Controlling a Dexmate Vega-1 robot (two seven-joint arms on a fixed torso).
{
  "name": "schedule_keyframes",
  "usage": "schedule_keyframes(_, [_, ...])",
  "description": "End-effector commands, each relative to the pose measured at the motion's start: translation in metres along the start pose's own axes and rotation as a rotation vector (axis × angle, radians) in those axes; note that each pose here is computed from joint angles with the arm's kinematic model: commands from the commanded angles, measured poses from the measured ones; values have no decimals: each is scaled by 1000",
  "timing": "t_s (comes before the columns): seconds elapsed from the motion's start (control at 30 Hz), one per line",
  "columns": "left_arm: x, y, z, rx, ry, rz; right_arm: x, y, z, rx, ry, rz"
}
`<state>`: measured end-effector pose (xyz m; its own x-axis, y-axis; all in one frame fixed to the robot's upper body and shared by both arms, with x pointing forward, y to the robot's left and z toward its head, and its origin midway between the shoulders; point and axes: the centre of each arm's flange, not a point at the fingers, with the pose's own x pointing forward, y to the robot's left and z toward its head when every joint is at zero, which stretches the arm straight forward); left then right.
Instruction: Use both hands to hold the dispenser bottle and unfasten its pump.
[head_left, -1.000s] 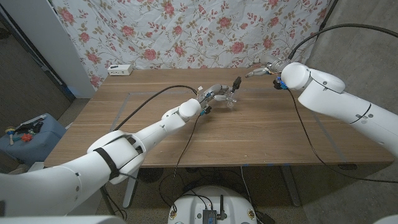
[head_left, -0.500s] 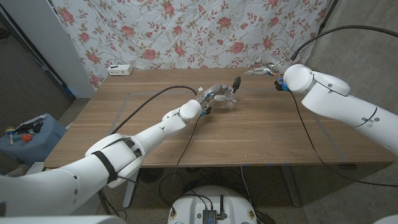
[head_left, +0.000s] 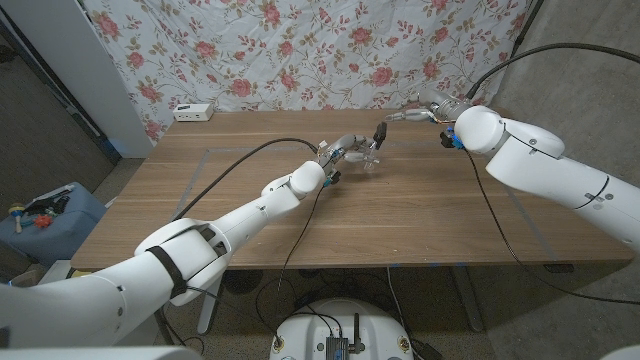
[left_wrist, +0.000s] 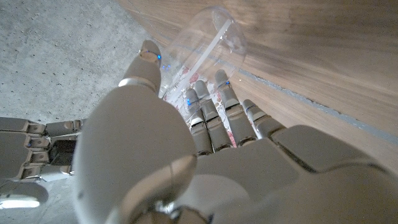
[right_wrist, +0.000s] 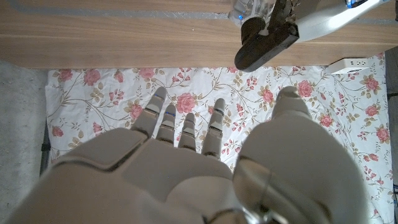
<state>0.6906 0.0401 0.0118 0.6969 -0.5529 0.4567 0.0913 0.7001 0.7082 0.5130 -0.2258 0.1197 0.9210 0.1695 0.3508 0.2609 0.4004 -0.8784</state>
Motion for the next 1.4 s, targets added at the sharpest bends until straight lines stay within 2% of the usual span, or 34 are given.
schedule_keyframes(0.03, [1, -1, 2, 19, 0, 17, -1, 6, 11, -38, -5, 26])
schedule_keyframes(0.73, [0, -6, 7, 63, 1, 63, 2, 15, 19, -94, 75, 30])
schedule_keyframes(1.17, [-3, -7, 6, 60, 6, 75, 6, 19, 19, -110, 114, 41])
schedule_keyframes(1.4, [-4, -6, 6, 60, 10, 81, 9, 23, 18, -106, 117, 50])
